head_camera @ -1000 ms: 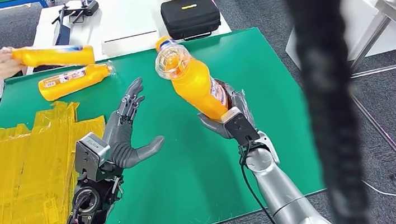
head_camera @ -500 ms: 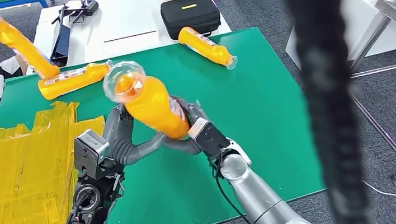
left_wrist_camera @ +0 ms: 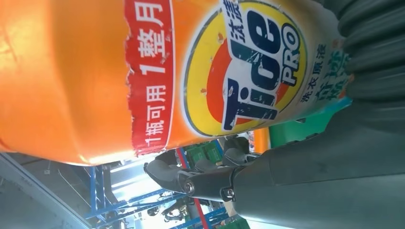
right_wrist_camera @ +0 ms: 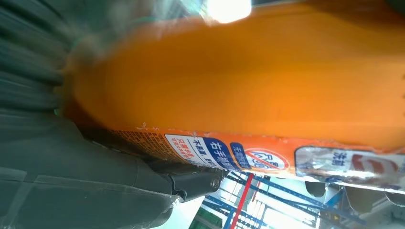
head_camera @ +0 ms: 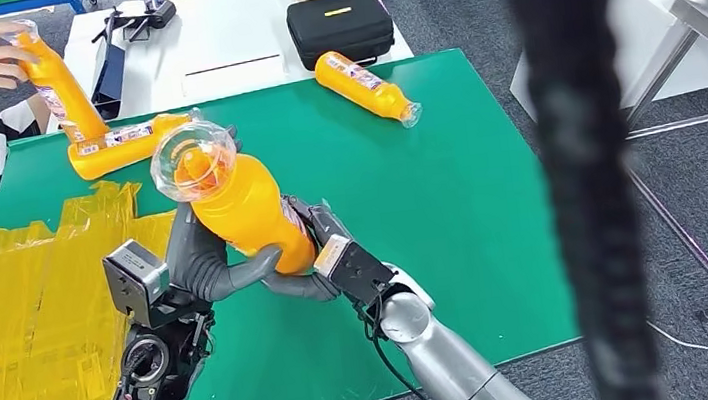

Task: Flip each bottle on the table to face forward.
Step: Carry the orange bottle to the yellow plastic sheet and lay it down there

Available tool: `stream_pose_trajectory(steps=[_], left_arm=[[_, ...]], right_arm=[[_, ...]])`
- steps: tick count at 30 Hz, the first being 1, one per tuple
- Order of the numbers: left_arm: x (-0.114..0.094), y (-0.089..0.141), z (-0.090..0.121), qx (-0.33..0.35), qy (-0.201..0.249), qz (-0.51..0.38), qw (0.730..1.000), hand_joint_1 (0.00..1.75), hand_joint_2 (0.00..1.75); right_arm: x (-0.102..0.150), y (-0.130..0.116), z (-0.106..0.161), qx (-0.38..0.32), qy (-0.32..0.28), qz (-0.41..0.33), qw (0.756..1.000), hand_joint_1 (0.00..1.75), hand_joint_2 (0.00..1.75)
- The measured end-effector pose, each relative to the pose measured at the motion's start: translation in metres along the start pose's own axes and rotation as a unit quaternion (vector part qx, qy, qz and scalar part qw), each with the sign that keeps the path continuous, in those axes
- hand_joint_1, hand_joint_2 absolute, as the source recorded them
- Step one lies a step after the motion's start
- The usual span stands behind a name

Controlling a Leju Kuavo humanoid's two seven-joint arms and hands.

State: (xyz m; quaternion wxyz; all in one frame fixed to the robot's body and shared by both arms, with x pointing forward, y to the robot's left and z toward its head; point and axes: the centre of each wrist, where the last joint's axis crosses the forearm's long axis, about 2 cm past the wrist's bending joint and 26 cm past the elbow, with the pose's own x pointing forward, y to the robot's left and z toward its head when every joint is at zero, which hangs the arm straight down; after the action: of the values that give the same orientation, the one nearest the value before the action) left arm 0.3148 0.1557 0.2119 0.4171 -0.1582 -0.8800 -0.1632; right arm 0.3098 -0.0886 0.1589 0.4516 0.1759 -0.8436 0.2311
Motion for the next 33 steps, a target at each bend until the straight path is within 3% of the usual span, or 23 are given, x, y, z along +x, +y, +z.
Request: stream_pose_trajectory(steps=[17, 18, 21, 22, 33], left_arm=[[-0.0015, -0.0001, 0.0079, 0.019, -0.006, 0.016, 1.0, 0.0, 1.75], [-0.0016, -0.0001, 0.008, 0.019, -0.006, 0.017, 1.0, 0.21, 1.75], [-0.0017, -0.0003, 0.0083, 0.02, -0.006, 0.019, 1.0, 1.47, 1.75], [-0.0017, -0.0003, 0.0083, 0.02, -0.006, 0.02, 1.0, 1.69, 1.75], [-0.0018, -0.0012, 0.0087, 0.019, -0.009, 0.045, 0.999, 1.75, 1.75]], right_arm=[[-0.0008, 0.0024, 0.0028, 0.006, 0.002, 0.016, 1.0, 1.75, 1.75], [-0.0009, 0.0024, 0.0028, 0.006, 0.002, 0.017, 1.0, 1.75, 1.75], [-0.0012, 0.0025, 0.003, 0.006, 0.003, 0.019, 1.0, 1.75, 1.75], [-0.0014, 0.0026, 0.0031, 0.005, 0.003, 0.019, 1.0, 1.75, 1.75], [-0.0025, 0.0037, 0.0041, 0.006, 0.006, 0.019, 1.0, 1.75, 1.75]])
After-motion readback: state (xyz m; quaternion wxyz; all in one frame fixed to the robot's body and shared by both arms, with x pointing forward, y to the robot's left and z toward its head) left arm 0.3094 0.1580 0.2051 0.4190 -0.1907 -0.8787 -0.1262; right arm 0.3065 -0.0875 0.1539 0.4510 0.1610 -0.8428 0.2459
